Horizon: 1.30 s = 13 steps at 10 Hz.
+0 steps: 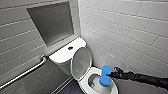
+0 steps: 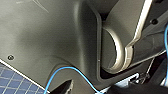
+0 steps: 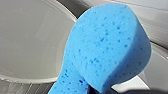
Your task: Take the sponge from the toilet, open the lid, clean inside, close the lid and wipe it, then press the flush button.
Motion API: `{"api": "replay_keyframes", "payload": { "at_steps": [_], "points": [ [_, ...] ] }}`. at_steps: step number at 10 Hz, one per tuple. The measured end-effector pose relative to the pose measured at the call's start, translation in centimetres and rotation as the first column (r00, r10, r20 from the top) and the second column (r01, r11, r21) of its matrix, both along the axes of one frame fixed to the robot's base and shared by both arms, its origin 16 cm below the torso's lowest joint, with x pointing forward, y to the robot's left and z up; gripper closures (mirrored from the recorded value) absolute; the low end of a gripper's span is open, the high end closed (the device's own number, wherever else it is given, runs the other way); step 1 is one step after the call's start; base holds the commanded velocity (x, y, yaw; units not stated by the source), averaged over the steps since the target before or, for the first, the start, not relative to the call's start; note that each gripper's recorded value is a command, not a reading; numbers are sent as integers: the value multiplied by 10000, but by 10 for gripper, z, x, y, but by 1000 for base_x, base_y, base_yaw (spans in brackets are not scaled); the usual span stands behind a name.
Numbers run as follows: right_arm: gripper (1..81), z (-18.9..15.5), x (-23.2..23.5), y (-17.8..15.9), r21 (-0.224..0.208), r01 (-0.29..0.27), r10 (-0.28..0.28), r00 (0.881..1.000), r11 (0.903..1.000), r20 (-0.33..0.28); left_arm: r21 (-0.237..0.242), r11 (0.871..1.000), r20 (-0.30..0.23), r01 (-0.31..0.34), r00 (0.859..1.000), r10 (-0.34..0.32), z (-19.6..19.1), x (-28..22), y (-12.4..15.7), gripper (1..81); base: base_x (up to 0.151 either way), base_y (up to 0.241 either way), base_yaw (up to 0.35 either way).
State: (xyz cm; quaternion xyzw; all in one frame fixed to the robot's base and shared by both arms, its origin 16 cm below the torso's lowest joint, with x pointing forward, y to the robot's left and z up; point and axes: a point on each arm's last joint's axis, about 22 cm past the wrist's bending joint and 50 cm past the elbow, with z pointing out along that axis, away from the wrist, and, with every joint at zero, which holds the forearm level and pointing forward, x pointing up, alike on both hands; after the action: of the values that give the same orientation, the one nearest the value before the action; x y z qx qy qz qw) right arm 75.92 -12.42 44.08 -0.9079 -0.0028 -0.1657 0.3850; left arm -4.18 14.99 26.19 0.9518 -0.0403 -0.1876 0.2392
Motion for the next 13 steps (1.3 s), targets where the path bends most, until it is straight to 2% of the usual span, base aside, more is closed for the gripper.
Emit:
{"api": "replay_keyframes", "payload": {
  "at_steps": [2,4,5,8,11,13],
  "points": [
    [811,-6,5,-10,-206,147,-147,9999,9997,-24,-152,9998,-314,-93,9995,88,12,-23,-14,10,0,0,0],
    [811,-10,12,-8,-167,116,-117,9999,9998,-58,-545,9981,-773,-292,9967,249,31,-49,-50,10,0,0,0],
    [811,-17,18,-8,-149,145,-147,9998,9998,-102,-765,9961,-1164,-430,9926,339,46,-66,-71,10,0,0,0],
    [811,-59,7,11,6,23,-22,9975,10000,-710,-712,9962,-1931,-495,9806,349,67,-94,-71,10,0,0,0],
    [811,-66,9,26,136,-70,79,9973,9999,-724,-642,9960,-1751,-626,9833,505,59,-89,-69,10,0,0,0],
    [811,-68,17,34,218,-136,147,9987,9997,-497,-637,9960,-1485,-621,9875,521,34,-78,-68,10,0,0,0]
  ]
}}
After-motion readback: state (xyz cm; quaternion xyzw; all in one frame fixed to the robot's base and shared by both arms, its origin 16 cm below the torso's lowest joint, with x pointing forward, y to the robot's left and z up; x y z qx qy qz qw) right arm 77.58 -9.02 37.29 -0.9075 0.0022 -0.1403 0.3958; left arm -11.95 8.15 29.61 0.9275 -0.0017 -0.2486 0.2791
